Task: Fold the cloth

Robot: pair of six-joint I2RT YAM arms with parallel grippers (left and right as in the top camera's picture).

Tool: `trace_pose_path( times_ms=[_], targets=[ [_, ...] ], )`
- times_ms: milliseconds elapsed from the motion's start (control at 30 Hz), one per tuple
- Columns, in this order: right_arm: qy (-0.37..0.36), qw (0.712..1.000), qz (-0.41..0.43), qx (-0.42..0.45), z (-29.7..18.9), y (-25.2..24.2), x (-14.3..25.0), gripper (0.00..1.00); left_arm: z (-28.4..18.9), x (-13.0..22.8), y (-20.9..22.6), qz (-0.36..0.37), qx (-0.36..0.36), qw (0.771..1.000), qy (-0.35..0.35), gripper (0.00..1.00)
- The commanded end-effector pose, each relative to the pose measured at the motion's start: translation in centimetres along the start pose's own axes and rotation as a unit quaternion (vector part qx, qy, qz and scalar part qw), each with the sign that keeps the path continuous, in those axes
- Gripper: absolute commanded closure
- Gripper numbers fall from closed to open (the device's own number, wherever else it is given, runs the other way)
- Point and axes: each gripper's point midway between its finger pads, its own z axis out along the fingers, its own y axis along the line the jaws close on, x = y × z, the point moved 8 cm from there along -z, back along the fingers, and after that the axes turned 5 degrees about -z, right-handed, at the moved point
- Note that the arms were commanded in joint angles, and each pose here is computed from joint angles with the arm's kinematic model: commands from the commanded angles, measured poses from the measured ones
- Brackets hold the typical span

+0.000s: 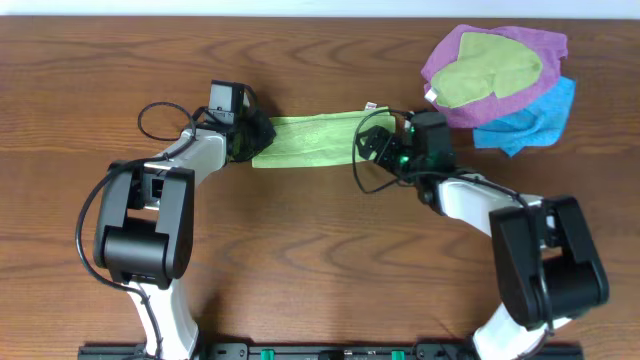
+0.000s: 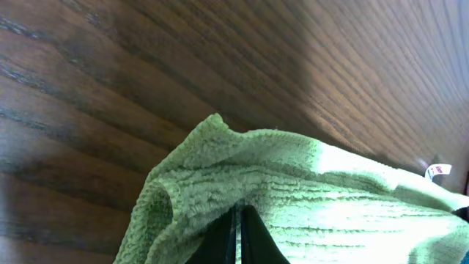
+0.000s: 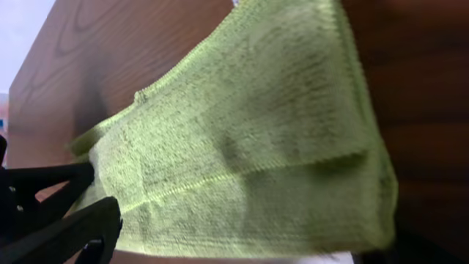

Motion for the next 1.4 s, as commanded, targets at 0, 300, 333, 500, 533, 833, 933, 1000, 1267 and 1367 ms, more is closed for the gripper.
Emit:
trace_pose_path(
  times_ms=[0,300,333,500,533,833,933,1000,1267,1367],
  targets=[
    [0.022,0.999,0.017,0.037,1.7,-1.7,2.1,0.08,0.4,0.0,0.2,0.007,-0.007,1.000,0.004,0.94],
    [-0.033,0.995,0.010,0.097,2.0,-3.1,1.3,0.22,0.4,0.2,0.5,0.006,-0.013,1.000,0.010,0.94],
    [-0.039,0.994,0.010,0.102,2.0,-3.2,1.2,0.23,0.4,0.2,0.5,0.006,-0.013,1.000,0.010,0.94],
    [-0.055,0.992,0.008,0.114,2.3,-3.6,1.0,0.29,0.4,0.2,0.5,0.007,-0.014,1.000,0.011,0.94],
    [-0.057,0.992,0.007,0.114,2.5,-3.7,1.0,0.29,0.4,0.2,0.5,0.007,-0.015,1.000,0.011,0.94],
    [-0.067,0.992,0.006,0.107,3.9,-4.6,1.3,0.36,0.4,0.7,1.0,0.010,-0.029,0.999,0.024,0.94],
    [-0.066,0.992,0.006,0.106,4.2,-4.8,1.4,0.49,0.4,0.7,1.1,0.012,-0.031,0.999,0.026,0.94],
    [-0.067,0.992,0.005,0.106,4.2,-4.8,1.4,0.50,0.4,0.7,1.1,0.012,-0.031,0.999,0.026,0.94],
    [-0.083,0.991,-0.043,0.097,4.2,-4.3,0.8,0.64,0.3,0.7,1.1,0.012,-0.032,0.999,0.026,0.94],
    [-0.081,0.990,-0.057,0.098,4.2,-4.3,0.8,0.92,0.3,0.7,1.1,0.012,-0.032,0.999,0.026,0.94]
  ],
)
